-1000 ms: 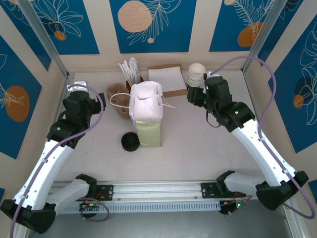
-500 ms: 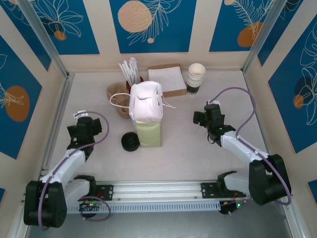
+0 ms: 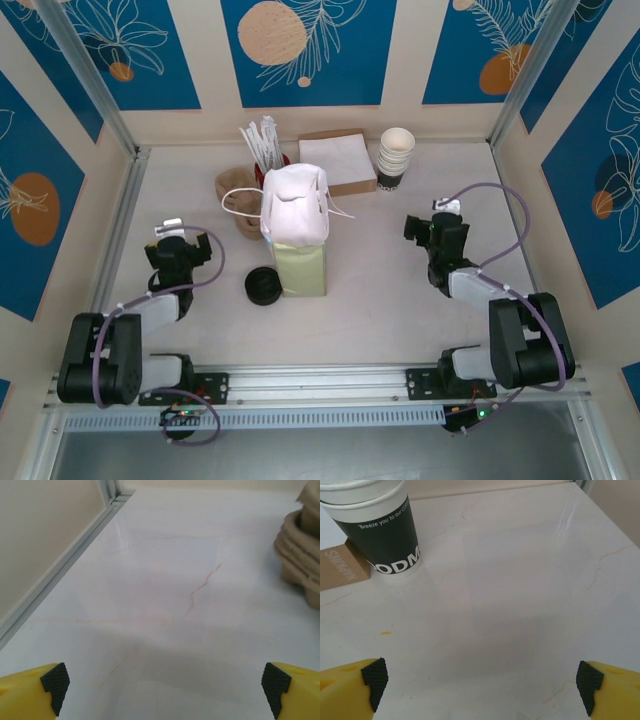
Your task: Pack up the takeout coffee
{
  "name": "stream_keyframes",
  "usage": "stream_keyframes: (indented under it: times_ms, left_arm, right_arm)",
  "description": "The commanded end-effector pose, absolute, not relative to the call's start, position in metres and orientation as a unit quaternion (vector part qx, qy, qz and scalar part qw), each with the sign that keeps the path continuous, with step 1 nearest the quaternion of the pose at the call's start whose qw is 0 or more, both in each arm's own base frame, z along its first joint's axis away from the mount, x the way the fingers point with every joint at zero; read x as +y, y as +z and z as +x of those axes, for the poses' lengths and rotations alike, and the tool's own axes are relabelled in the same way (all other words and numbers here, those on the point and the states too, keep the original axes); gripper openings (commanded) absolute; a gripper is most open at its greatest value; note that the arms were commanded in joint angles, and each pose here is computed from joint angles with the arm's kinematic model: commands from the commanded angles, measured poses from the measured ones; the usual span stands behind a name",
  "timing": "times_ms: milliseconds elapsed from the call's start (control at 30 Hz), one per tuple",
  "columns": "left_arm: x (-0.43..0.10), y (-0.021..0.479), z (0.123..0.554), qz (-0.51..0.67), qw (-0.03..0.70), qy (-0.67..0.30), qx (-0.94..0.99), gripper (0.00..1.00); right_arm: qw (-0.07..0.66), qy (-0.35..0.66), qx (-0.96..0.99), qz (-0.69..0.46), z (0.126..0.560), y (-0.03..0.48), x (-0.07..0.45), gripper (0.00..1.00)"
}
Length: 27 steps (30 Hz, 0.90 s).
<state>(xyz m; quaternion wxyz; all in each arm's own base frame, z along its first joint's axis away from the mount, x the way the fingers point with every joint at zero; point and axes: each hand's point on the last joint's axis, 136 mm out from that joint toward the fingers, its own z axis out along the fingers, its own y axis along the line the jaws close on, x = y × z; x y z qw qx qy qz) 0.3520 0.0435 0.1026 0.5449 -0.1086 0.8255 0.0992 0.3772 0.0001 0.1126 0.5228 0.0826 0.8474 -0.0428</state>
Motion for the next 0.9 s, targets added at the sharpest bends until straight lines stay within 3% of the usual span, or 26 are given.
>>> stream_keyframes:
  times_ms: [0,333,867]
  left_arm:
    - [0.035,0.118,0.367,-0.093,0.586,0.065,0.802,1.0]
    - [0.014,0.108,0.378,-0.044,0.589,0.035,0.806,1.0]
    - [-0.007,0.09,0.392,0.006,0.568,0.047,0.822,1.0]
  right_arm:
    - [0.581,-0.015,0.812,0.055,0.386,0.131,0.004,0.99]
    - [0.578,0.042,0.815,-0.012,0.392,0.095,0.029,0.99]
    - [0.56,0.077,0.825,-0.006,0.396,0.093,0.026,0.99]
